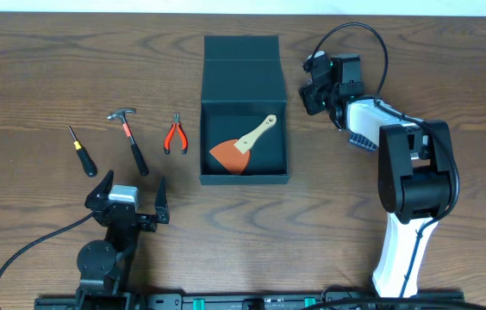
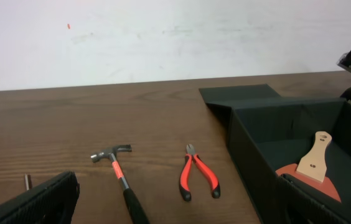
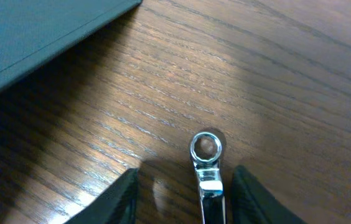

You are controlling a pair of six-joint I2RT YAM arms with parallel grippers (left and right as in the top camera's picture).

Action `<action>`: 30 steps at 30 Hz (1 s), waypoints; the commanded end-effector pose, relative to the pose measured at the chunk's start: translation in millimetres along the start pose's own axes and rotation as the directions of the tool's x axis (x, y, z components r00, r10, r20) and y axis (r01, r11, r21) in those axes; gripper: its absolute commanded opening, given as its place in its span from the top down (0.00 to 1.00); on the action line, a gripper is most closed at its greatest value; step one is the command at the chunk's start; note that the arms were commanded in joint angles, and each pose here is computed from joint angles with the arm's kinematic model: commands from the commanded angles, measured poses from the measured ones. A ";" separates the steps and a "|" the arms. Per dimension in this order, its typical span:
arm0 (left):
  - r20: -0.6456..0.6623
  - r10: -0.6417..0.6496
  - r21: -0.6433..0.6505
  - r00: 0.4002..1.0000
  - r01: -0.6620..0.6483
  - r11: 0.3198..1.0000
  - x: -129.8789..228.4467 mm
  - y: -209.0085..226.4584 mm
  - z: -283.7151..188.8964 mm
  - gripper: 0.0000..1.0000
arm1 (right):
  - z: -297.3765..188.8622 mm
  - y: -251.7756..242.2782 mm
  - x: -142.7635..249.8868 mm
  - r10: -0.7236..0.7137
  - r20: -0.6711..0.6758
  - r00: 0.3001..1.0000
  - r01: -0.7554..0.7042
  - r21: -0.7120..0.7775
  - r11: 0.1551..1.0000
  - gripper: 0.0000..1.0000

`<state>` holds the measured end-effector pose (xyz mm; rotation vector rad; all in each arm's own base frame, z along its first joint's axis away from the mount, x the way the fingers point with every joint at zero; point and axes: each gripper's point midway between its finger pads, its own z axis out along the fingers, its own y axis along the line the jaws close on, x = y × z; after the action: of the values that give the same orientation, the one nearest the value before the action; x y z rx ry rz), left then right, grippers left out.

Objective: Pack container
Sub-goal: 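Grasp the wrench ring end with the right gripper and lift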

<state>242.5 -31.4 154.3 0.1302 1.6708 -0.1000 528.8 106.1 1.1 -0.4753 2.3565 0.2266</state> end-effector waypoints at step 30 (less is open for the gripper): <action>-0.042 0.008 0.023 0.999 -0.007 1.000 15.6 -4.1 1.2 0.01 | 11.1 -2.8 26.6 0.124 -0.068 0.990 -0.124 0.003 0.992 0.99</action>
<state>242.5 -31.4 154.3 0.1302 1.6708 -0.1000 529.4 102.4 1.5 -0.4131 2.3775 0.2432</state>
